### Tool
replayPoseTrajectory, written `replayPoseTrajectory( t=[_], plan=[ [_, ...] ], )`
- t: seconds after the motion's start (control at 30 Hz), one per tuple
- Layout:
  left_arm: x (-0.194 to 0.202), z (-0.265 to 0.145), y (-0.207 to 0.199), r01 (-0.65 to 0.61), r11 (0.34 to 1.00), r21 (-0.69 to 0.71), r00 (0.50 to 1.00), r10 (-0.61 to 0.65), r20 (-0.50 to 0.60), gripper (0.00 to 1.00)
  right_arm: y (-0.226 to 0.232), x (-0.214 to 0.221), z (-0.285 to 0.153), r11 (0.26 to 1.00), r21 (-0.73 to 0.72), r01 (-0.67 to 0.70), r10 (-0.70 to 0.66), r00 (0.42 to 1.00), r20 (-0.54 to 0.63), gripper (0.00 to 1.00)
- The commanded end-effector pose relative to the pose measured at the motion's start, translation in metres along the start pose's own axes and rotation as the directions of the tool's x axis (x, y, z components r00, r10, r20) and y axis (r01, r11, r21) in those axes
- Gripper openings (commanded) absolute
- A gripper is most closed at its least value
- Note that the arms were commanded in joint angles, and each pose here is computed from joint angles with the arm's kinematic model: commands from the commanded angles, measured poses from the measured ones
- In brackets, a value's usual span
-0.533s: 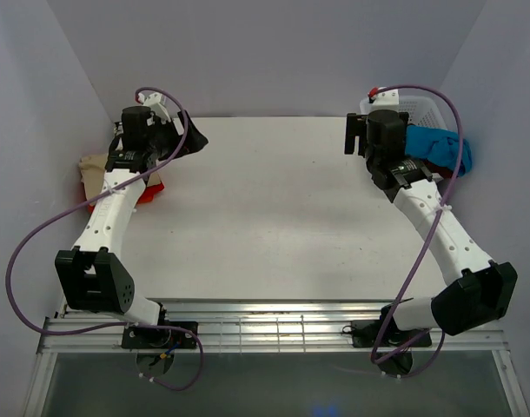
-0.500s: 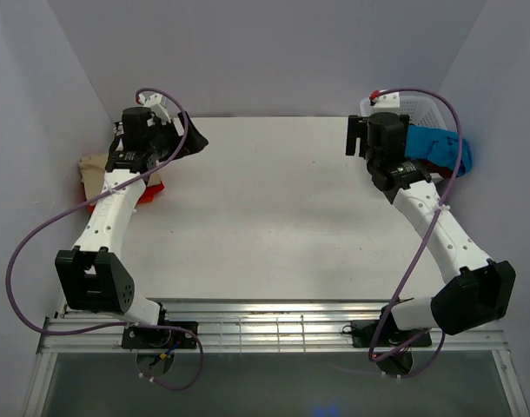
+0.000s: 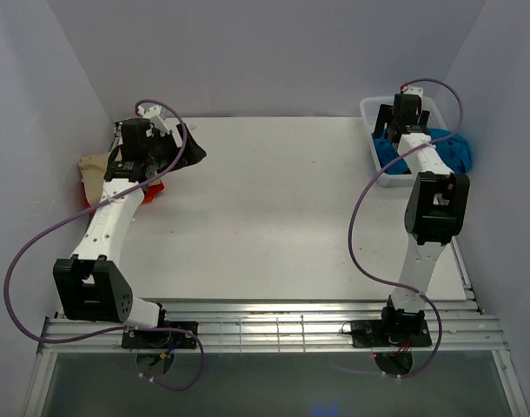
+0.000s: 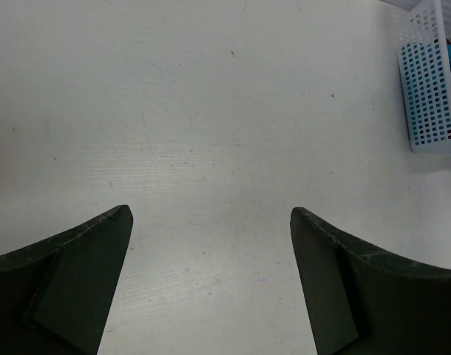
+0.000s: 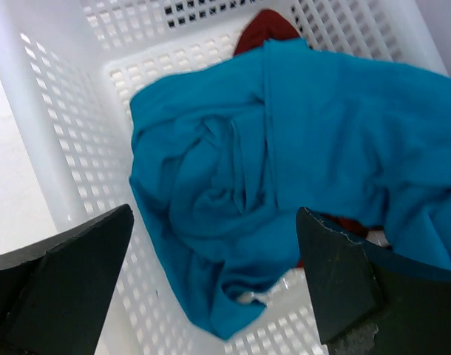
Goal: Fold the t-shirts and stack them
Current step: Grab crumpled tshirt from bin with the right arm
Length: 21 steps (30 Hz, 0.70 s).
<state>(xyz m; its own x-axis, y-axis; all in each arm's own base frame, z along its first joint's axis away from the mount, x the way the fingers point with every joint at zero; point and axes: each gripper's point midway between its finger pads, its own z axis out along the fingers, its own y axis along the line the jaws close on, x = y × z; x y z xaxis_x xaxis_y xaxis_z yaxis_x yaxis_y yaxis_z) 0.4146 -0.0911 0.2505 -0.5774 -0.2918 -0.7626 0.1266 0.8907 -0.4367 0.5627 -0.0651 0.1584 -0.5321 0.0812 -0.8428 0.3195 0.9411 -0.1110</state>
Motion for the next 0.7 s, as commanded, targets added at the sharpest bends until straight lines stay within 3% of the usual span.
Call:
replayPoseTrajectory(
  t=[0.0,0.27,0.3,0.67],
  plan=[
    [-0.008,-0.020,-0.008,-0.033,0.999,0.028,0.998,0.032,0.046,0.98,-0.004,-0.037,0.017,1.000,-0.024,-0.002,0.003,0.998,0.065,0.96],
    [0.000,-0.030,-0.002,-0.063,0.998,0.002,0.997,0.063,0.053,0.98,-0.018,-0.043,0.069,0.997,-0.037,-0.070,0.072,0.996,0.061,1.00],
    [0.001,-0.030,-0.001,-0.068,0.998,-0.002,0.996,0.068,0.051,0.98,-0.021,-0.041,0.073,0.996,-0.039,-0.076,0.079,0.995,0.057,0.95],
    [0.003,-0.033,0.010,-0.082,0.995,-0.053,0.995,0.085,0.052,0.98,-0.009,0.011,0.109,0.994,-0.080,-0.071,0.067,0.996,-0.053,0.91]
  ],
)
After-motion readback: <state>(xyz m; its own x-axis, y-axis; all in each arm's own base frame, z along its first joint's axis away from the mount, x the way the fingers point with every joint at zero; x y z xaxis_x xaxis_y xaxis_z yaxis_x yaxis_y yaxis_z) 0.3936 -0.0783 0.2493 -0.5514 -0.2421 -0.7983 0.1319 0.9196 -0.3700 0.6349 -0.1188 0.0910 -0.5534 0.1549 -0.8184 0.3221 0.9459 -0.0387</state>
